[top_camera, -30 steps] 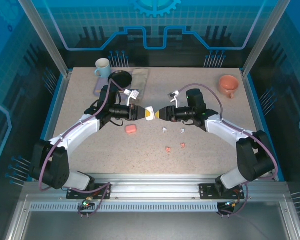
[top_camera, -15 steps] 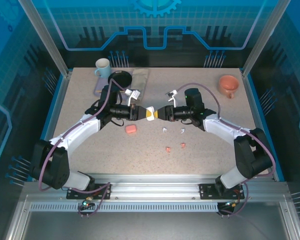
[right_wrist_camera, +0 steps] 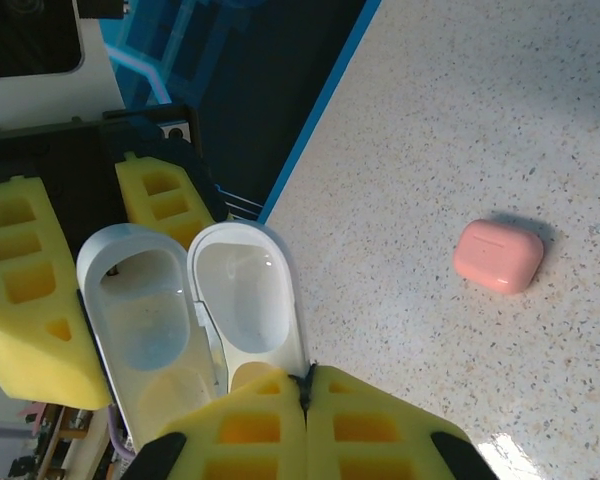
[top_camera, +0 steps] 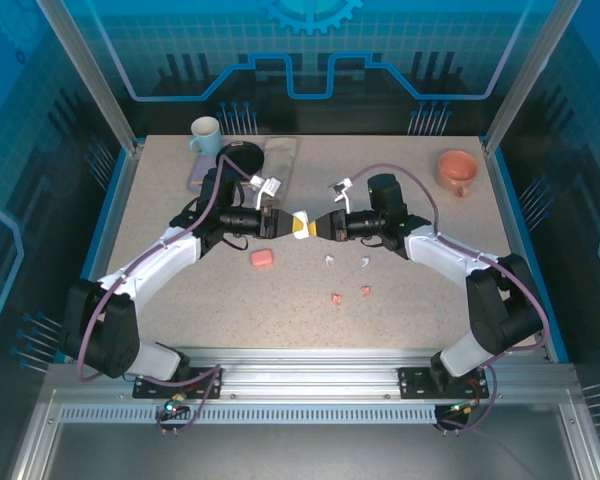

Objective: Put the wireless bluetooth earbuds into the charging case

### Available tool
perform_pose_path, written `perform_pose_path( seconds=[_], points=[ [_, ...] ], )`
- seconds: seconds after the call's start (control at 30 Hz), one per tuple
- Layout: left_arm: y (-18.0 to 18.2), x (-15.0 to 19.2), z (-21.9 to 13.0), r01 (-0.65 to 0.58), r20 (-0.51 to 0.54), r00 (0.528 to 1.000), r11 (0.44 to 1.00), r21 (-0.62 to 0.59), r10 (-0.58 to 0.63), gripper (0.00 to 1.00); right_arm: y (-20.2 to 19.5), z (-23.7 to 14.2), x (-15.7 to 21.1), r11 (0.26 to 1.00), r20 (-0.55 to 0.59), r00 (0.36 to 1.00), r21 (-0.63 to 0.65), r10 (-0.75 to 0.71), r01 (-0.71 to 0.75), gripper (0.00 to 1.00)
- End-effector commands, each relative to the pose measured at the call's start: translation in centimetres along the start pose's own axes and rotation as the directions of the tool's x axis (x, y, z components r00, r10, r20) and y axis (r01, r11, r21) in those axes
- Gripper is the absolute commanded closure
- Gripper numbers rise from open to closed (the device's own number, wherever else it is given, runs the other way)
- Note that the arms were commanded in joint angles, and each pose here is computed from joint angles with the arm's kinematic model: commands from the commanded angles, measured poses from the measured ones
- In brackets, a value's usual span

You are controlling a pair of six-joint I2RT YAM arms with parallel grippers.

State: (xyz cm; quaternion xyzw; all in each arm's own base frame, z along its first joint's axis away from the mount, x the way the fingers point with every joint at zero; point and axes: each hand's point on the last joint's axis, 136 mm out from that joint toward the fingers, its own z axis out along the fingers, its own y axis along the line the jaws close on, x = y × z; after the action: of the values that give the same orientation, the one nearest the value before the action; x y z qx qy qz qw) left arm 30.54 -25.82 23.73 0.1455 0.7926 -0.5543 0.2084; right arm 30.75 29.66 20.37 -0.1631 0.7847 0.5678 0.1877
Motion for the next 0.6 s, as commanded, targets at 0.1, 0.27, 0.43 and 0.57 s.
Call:
perform_pose_path(
  seconds=[0.1,0.27,0.43,0.57],
  points=[
    [-1.4,-0.8,0.3,-0.058,-0.001,0.998,0.997,0.043,0.058,0.68,0.7,-0.2,-0.8,0.999,-0.017,0.999,0.025,-0.030,0.031,1.00],
    [-1.5,-0.9,0.1,-0.083,-0.006,0.997,0.996,0.024,0.083,0.25,0.0,-1.3,-0.4,0.986,-0.105,0.992,0.143,-0.066,0.081,1.00],
    [-1.6,-1.4,-0.6,-0.110,-0.021,0.994,0.994,0.005,0.110,0.15,-0.7,-2.2,-0.5,0.957,-0.174,0.977,0.243,-0.119,0.160,1.00],
    [-1.7,-2.0,-1.5,-0.123,-0.015,0.992,0.992,0.014,0.123,0.12,-0.9,-2.9,-0.6,0.930,-0.210,0.965,0.295,-0.160,0.218,1.00]
  ],
)
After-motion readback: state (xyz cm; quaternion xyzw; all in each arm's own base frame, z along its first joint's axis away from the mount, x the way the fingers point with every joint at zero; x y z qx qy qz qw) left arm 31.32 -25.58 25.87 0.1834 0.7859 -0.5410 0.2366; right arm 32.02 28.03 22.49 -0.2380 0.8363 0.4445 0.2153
